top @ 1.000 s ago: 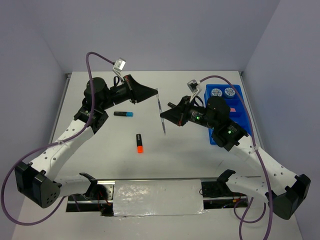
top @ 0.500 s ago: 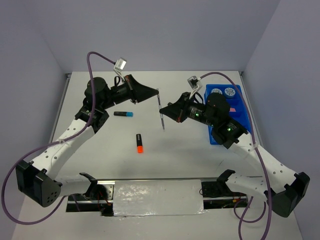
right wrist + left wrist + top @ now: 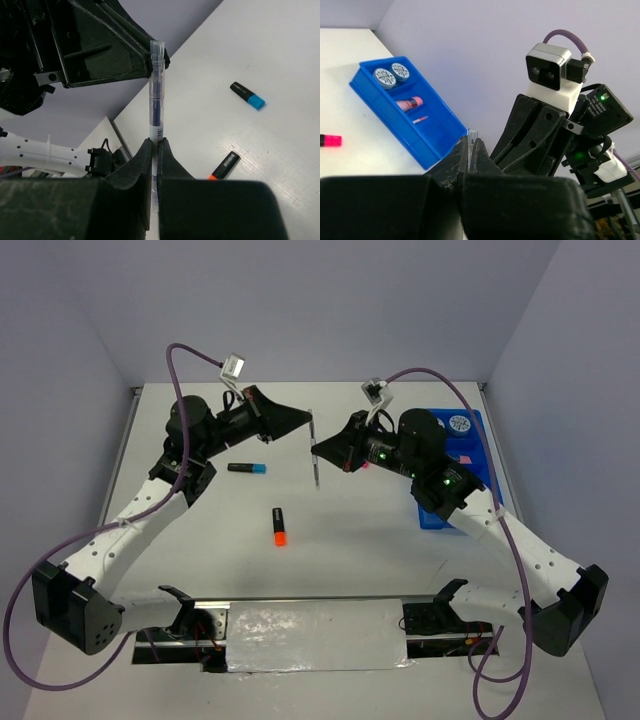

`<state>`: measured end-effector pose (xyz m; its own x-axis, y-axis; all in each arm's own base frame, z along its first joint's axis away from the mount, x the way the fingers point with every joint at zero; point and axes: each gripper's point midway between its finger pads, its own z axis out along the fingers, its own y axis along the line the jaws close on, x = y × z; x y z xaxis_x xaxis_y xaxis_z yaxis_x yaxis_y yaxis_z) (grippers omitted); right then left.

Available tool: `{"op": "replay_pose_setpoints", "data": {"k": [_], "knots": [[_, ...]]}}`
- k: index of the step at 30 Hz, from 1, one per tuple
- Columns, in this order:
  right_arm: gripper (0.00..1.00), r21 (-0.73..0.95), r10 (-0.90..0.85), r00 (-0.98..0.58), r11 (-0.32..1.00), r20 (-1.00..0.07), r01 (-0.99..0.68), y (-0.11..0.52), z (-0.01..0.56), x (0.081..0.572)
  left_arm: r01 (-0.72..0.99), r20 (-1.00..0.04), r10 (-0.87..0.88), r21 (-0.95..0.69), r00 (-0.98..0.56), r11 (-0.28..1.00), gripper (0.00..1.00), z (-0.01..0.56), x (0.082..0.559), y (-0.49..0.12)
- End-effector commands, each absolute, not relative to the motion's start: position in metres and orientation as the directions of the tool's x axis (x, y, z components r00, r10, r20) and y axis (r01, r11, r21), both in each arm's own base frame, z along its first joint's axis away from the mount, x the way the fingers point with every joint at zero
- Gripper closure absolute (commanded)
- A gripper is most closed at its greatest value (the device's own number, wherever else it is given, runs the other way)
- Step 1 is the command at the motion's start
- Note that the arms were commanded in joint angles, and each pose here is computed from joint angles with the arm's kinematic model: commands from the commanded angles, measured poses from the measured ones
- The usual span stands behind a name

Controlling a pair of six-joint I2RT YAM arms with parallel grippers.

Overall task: Sort the stationery into containers
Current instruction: Close the pen cap on the pen.

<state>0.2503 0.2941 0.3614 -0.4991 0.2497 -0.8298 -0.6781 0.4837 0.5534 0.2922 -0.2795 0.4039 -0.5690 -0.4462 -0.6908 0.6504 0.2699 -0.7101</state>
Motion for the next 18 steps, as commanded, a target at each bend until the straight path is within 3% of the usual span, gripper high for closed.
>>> {"op": "replay_pose_setpoints", "data": {"k": [1, 3, 5, 6, 7, 13, 15, 18], "knots": [[1.0, 0.389, 0.343, -0.251, 0.427, -0.905, -0.817, 0.296, 0.446, 0.256, 0.696, -0.731, -0.335, -0.677, -0.595, 0.24, 0.97, 0.399, 0.262, -0.286], [1.0, 0.356, 0.307, -0.246, 0.381, -0.919, -0.854, 0.302, 0.443, 0.245, 0.69, -0.742, -0.328, -0.667, -0.584, 0.28, 0.88, 0.4, 0.264, -0.283], [1.0, 0.338, 0.283, -0.239, 0.384, -0.929, -0.859, 0.3, 0.433, 0.243, 0.727, -0.785, -0.328, -0.615, -0.526, 0.306, 0.71, 0.416, 0.264, -0.279], [1.0, 0.337, 0.274, -0.241, 0.391, -0.931, -0.857, 0.3, 0.428, 0.243, 0.732, -0.793, -0.326, -0.604, -0.514, 0.315, 0.56, 0.423, 0.264, -0.277], [1.0, 0.341, 0.269, -0.247, 0.394, -0.931, -0.854, 0.298, 0.427, 0.242, 0.743, -0.807, -0.317, -0.586, -0.498, 0.324, 0.52, 0.424, 0.265, -0.277], [1.0, 0.362, 0.265, -0.276, 0.372, -0.924, -0.855, 0.298, 0.426, 0.235, 0.764, -0.811, -0.319, -0.577, -0.491, 0.289, 0.51, 0.431, 0.265, -0.282], [1.0, 0.364, 0.264, -0.279, 0.367, -0.923, -0.856, 0.298, 0.427, 0.233, 0.767, -0.805, -0.327, -0.581, -0.494, 0.272, 0.62, 0.433, 0.266, -0.284], [1.0, 0.369, 0.275, -0.281, 0.357, -0.92, -0.859, 0.298, 0.432, 0.23, 0.773, -0.803, -0.328, -0.582, -0.497, 0.253, 0.68, 0.433, 0.265, -0.286]]}}
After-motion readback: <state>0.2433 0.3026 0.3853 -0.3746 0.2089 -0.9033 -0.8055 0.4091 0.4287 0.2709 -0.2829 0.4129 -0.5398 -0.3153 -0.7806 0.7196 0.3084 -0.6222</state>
